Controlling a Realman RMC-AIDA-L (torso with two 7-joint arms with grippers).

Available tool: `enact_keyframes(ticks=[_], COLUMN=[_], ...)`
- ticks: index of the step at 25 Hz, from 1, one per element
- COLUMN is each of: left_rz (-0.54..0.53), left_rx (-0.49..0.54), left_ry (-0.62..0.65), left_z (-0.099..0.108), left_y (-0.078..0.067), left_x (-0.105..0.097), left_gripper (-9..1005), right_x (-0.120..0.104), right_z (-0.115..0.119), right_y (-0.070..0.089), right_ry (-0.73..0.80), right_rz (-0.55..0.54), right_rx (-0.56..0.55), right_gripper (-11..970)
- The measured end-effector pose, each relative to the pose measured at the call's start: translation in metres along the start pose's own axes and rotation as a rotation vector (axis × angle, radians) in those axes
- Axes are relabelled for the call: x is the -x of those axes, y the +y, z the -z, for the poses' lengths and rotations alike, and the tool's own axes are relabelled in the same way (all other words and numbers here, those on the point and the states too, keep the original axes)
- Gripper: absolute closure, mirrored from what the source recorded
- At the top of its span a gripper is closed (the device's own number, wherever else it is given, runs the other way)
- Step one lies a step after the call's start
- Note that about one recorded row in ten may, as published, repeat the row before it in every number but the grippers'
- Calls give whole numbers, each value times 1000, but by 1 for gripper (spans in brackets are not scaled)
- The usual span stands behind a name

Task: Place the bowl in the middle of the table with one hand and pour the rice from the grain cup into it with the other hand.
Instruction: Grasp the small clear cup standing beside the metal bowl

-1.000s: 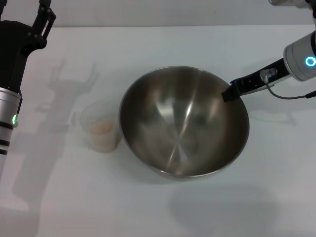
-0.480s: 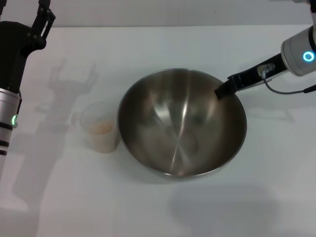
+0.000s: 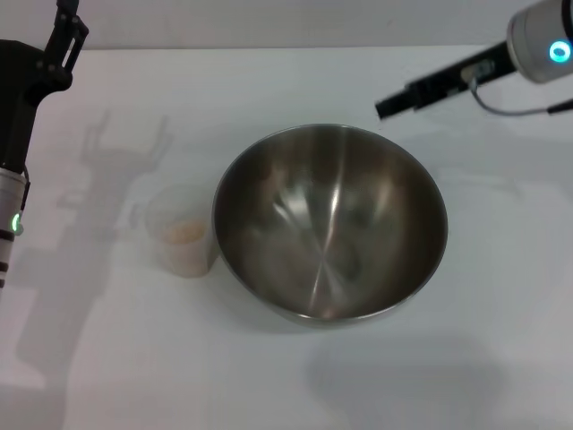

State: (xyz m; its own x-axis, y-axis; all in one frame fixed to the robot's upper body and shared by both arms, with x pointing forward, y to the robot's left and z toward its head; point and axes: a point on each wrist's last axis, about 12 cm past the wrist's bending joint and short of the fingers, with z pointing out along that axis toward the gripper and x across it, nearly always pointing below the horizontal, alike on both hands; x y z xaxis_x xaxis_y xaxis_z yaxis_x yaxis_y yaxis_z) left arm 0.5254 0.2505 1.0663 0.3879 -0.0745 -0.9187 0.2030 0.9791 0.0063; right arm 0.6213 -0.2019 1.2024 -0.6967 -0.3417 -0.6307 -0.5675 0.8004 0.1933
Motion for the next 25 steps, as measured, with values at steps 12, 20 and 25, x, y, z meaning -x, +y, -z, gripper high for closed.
enact_keyframes(ticks=[12,20,25], left_rz=[0,-2,-12], left_rx=[4,4,-2], left_ry=[0,4,12], left_z=[2,2,0], left_y=[1,1,2], left_x=[0,0,-2], left_gripper=[183,184,185], right_x=[13,-6,-27], right_z=[-5,-21,-30], right_y=[1,10,13], right_ry=[-575,-808,-909], right_rz=[275,318,285], right_rx=[-210,-506,-641], right_gripper=[532,532,532])
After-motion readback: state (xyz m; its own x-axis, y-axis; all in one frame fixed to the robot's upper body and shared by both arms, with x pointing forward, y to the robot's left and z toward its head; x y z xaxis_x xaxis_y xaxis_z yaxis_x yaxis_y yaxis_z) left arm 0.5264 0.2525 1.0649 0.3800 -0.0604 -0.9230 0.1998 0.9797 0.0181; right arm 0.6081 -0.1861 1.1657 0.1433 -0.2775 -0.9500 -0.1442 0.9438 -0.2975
